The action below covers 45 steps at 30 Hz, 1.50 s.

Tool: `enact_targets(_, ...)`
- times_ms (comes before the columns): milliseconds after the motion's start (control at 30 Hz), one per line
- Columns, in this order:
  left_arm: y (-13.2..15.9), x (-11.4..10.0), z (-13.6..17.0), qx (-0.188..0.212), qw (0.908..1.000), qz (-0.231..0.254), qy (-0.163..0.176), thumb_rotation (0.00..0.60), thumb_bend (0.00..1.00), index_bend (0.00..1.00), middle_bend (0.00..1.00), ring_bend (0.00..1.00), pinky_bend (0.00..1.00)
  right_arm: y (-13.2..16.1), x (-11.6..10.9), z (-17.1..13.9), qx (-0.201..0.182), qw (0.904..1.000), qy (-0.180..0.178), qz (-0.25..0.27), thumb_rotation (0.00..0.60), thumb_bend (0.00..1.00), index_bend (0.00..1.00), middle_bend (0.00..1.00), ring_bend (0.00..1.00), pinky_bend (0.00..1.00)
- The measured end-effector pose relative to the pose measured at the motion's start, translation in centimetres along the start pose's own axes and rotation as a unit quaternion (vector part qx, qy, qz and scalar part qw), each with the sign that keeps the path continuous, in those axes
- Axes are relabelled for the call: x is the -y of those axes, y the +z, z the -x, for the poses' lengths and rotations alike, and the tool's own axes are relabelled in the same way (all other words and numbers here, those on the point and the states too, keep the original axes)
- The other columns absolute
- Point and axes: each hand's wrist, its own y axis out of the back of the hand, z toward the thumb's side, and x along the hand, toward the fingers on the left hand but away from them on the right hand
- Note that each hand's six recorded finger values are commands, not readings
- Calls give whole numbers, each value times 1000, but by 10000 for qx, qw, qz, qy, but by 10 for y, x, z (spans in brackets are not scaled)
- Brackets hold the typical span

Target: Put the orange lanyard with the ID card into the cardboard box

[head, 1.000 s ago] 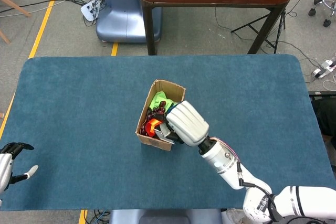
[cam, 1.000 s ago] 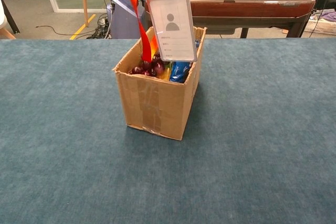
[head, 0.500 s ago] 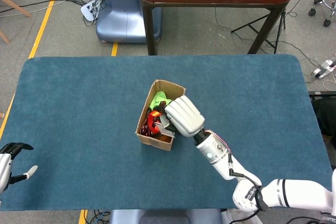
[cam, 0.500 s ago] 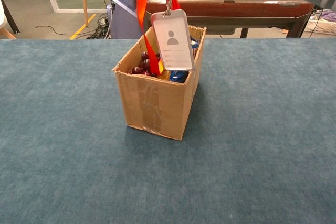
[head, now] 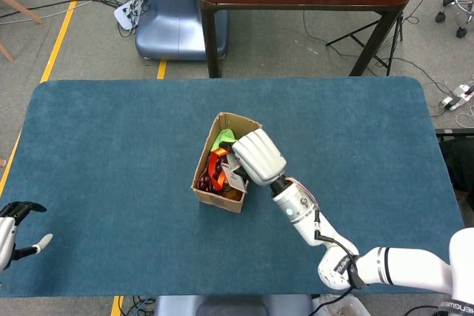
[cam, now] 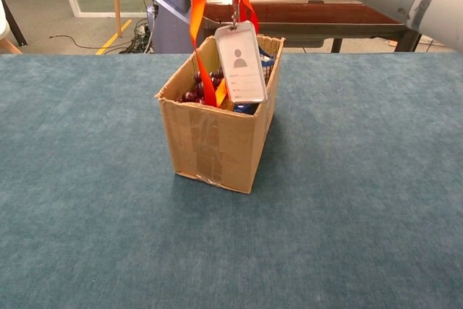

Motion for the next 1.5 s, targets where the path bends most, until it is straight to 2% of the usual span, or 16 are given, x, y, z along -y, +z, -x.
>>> enact_targets(167, 0, 0, 0, -11, 10000, 6, 5, 600, 161, 398, 388, 283, 424, -5, 5, 5, 102, 9999, 3, -96, 600, 841, 714, 1000, 1000, 1000)
enact_targets(233, 0, -1, 0, -14, 10000, 7, 3, 600, 161, 398, 388, 283, 424, -8, 6, 6, 133, 9998, -7, -145, 600, 796, 679, 1000, 1000, 1000)
enact_targets(400, 0, -1, 0, -2, 10000, 12, 9, 600, 161, 398, 388, 283, 424, -10, 5, 5, 136, 9998, -84, -139, 600, 460, 490, 1000, 1000, 1000)
enact_targets(467, 0, -1, 1, 2, 10000, 12, 9, 600, 161, 398, 388, 283, 424, -10, 4, 5, 130, 9997, -137, -151, 600, 284, 357, 1000, 1000, 1000)
enact_targets(567, 0, -1, 1, 5, 10000, 17, 5, 600, 160, 398, 388, 283, 424, -13, 2, 4, 152, 9995, -179, -210, 600, 97, 206, 1000, 1000, 1000)
enact_targets(667, 1, -1, 1, 10, 10000, 6, -2, 600, 160, 398, 388, 283, 424, -15, 1, 2, 215, 9992, -170, -284, 600, 1, 129, 1000, 1000, 1000)
enact_targets(1100, 2, 0, 1, 21, 10000, -21, -7, 600, 161, 398, 388, 283, 424, -18, -17, -14, 319, 9987, -142, -385, 600, 0, 110, 994, 1000, 1000)
enact_targets(1167, 3, -1, 1, 41, 10000, -22, 9, 600, 161, 398, 388, 283, 424, -19, -23, -21, 305, 9984, -91, -470, 600, 2, 148, 984, 1000, 1000)
enact_targets(1367, 11, -3, 3, 170, 9998, -39, 31, 600, 160, 401, 394, 284, 424, -31, -40, -59, 344, 9945, 147, -977, 600, 22, 351, 948, 1000, 1000)
enact_targets(1500, 21, -7, 4, 399, 9991, 2, 163, 600, 161, 412, 414, 290, 427, -43, -42, -92, 375, 9922, 215, -1169, 600, 30, 395, 932, 1000, 1000)
